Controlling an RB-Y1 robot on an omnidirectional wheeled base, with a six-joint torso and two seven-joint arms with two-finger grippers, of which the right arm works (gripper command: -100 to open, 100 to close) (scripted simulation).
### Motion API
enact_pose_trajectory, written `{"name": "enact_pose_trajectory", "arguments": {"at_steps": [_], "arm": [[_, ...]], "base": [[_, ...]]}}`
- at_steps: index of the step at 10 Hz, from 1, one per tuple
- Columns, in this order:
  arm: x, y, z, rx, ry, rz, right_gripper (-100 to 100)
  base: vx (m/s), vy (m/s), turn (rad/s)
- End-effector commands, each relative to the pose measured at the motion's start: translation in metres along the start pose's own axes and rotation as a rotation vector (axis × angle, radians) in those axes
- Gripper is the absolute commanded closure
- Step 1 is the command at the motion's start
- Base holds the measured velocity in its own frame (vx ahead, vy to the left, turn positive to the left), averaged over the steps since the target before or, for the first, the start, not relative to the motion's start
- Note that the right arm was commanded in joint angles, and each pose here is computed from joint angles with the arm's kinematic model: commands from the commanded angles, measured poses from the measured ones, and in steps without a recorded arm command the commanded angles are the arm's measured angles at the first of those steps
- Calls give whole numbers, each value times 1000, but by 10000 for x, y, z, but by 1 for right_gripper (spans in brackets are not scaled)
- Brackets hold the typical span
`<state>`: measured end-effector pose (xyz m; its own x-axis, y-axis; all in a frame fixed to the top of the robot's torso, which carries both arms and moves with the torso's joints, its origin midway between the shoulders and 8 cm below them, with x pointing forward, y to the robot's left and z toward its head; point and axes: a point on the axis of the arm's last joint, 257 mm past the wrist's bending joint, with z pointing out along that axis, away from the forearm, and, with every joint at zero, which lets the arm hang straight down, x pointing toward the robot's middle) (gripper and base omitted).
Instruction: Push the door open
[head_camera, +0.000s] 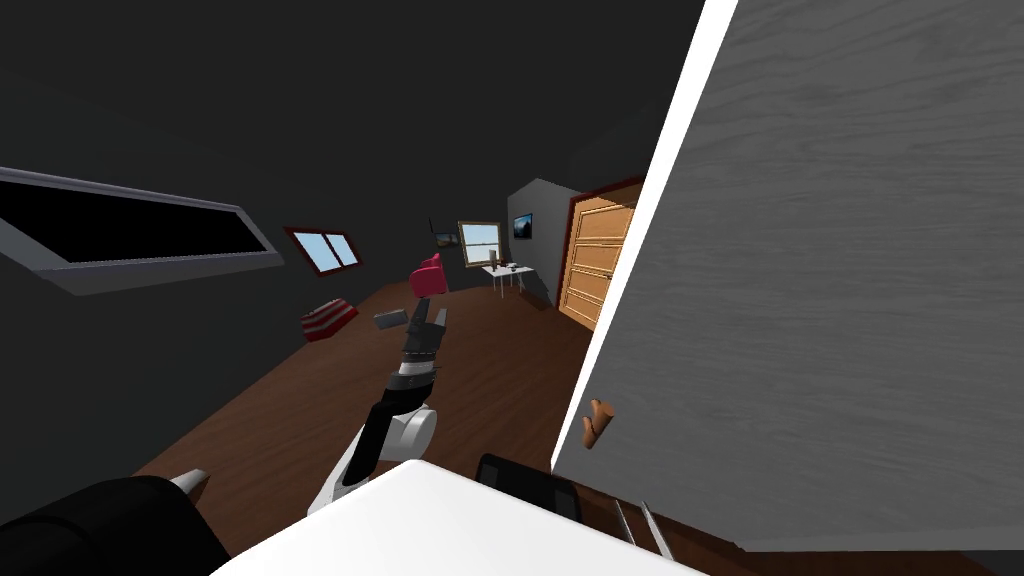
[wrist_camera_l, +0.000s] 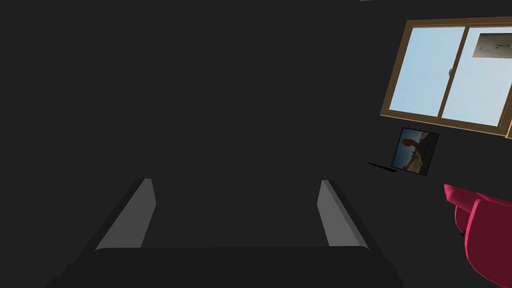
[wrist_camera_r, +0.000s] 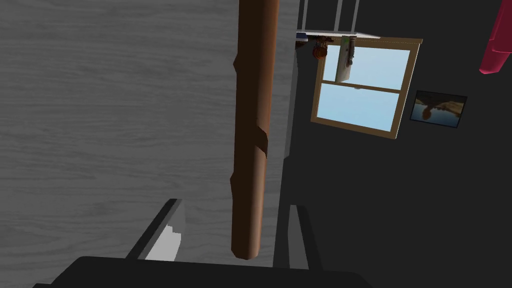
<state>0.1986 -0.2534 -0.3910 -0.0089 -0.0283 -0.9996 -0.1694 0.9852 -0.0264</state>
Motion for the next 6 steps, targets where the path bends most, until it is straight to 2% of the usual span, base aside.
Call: {"name": "enact_pose_trajectory", "arguments": {"at_steps": [1, 5, 6], "arm": [[1, -1, -5, 0, 1, 0, 100], [1, -1, -5, 0, 1, 0, 100], [8, -188, -31, 34, 7, -18, -100]], "base": [[-38, -10, -1], [-17, -3, 0], [27, 100, -209]]}}
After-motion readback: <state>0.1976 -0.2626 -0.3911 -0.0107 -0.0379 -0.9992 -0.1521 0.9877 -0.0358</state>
